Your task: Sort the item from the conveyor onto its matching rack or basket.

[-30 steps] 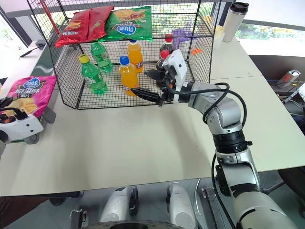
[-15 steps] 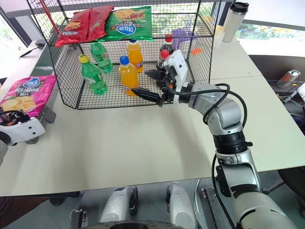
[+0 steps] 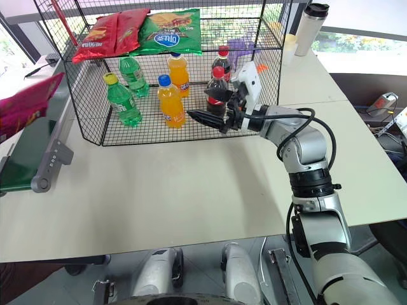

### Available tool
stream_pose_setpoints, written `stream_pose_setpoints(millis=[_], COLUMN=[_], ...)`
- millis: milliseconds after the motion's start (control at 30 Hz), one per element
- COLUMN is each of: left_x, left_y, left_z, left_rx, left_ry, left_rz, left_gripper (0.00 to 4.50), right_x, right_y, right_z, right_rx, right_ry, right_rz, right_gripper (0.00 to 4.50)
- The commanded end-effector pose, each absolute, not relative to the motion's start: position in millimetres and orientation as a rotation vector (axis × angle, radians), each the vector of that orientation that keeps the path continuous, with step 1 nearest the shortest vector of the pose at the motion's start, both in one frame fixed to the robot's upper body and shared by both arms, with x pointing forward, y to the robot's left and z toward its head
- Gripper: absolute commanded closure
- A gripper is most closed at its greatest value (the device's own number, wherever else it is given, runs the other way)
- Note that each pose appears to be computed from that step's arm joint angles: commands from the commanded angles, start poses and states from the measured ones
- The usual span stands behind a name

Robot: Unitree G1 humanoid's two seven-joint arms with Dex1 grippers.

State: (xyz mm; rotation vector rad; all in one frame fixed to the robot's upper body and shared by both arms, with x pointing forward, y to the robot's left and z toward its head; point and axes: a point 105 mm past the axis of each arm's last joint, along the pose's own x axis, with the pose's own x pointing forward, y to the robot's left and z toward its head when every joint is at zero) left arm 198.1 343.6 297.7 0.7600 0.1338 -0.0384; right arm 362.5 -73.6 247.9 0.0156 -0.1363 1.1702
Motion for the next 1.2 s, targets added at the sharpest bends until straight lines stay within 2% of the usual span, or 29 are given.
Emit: stream_pose_setpoints(millis=[33,133,233,333,467,567,767,833,1000,1200], left_x=[161.4,146.0,141.2,144.3,158.0,169.9,187.5,193.1,203.0,214.0], left_y=[330.1,307.1,285.2,261.2,239.6,224.8,203.8,198.8,190.5,183.5], left_z=[340.0,356.2,369.8,381.5,388.0,393.5,405.6,408.4,412.8,407.0], left_rx=[0.677,0.628,0.592,0.578,0.534,0.492,0.441,0.414,0.389,0.358], left_ry=[0.048,0.040,0.011,-0.035,-0.118,-0.201,-0.330,-0.359,-0.394,-0.397], left_rz=[-0.120,-0.289,-0.429,-0.586,-0.747,-0.852,-0.987,-1.024,-1.086,-1.130], left_gripper=[4.44,4.44,4.44,4.44,4.44,4.44,4.44,4.44,4.44,4.44], right_x=[357.7,357.0,355.8,354.4,351.6,350.1,343.6,341.7,336.8,325.0], right_y=[-77.4,-79.0,-79.6,-80.0,-79.6,-78.3,-66.7,-56.5,-24.6,-14.8], right_z=[270.5,269.0,267.8,264.4,268.6,259.4,241.4,245.9,252.1,280.8], right_rx=[0.058,0.061,0.073,0.060,0.090,0.093,0.304,0.391,0.421,0.486], right_ry=[-0.214,-0.198,-0.182,-0.162,-0.162,-0.133,-0.138,-0.184,-0.250,-0.359], right_rz=[1.237,1.285,1.329,1.372,1.427,1.446,1.484,1.489,1.515,1.556], right_gripper=[0.00,0.00,0.00,0.00,0.00,0.00,0.00,0.00,0.00,0.00])
